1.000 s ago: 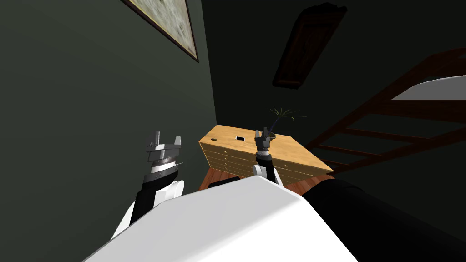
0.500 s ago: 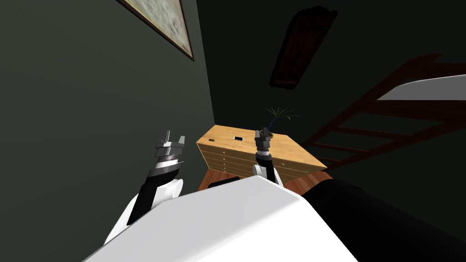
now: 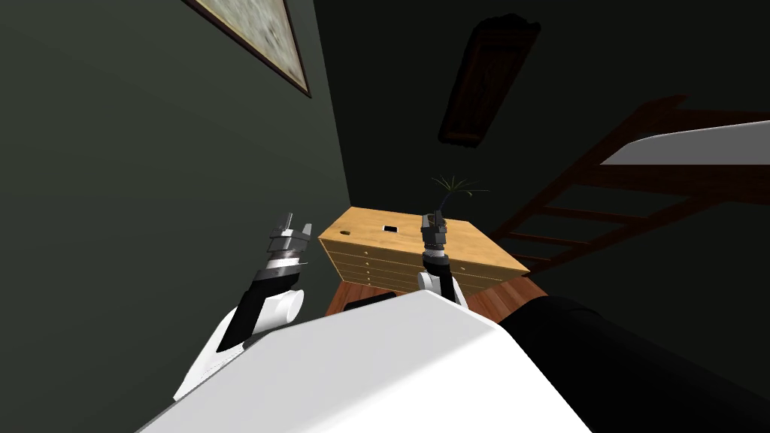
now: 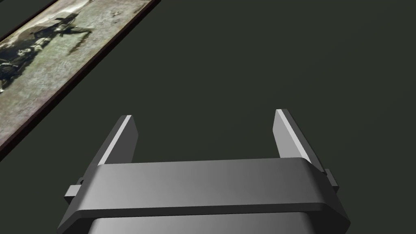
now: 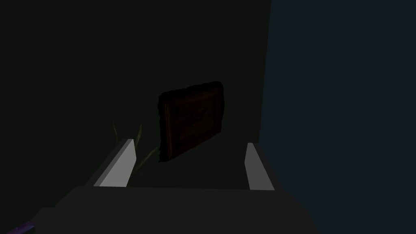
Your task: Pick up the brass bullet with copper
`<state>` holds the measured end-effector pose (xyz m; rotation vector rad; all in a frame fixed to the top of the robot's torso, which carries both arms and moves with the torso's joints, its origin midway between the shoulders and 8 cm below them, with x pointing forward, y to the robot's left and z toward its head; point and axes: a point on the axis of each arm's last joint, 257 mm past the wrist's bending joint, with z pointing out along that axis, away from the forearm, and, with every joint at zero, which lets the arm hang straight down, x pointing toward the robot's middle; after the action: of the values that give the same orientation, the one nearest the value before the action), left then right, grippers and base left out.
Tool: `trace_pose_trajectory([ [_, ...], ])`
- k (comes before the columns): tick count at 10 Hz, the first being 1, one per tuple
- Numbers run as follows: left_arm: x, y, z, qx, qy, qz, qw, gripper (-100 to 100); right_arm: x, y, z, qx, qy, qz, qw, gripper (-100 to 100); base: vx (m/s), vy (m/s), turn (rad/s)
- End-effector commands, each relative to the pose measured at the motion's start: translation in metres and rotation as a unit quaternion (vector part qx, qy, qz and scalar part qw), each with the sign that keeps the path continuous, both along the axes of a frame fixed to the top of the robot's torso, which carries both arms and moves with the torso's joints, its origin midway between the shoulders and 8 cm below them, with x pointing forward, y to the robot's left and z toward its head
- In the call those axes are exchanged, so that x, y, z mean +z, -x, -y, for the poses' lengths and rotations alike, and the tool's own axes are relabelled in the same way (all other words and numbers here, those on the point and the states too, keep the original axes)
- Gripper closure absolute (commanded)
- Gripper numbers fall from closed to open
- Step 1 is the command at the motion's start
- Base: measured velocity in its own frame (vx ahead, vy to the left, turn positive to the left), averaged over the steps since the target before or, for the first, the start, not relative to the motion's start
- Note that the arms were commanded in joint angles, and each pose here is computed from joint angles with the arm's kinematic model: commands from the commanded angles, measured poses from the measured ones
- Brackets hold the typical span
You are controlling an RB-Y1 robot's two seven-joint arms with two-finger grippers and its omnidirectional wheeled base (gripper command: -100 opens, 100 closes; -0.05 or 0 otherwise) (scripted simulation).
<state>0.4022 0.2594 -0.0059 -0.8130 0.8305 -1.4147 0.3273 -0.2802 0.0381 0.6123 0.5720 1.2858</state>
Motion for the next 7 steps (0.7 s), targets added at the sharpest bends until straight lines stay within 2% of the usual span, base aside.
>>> trace_pose_trajectory([
  [1,-0.002,-0.010,0.002,-0.007,0.001,-0.014,0.9999,-100,0.000,0.000,0.000,0.000,0.000,0.000,1.0000,0,0.007,-0.030,-0.115],
  [6,-0.016,-0.033,0.007,-0.015,0.007,-0.060,0.9981,-100,0.000,0.000,0.000,0.000,0.000,0.000,1.0000,0,0.009,-0.023,-0.071],
  [7,-0.012,-0.040,0.012,-0.022,0.010,-0.062,0.9978,-100,0.000,0.000,0.000,0.000,0.000,0.000,1.0000,0,0.006,-0.031,-0.120],
])
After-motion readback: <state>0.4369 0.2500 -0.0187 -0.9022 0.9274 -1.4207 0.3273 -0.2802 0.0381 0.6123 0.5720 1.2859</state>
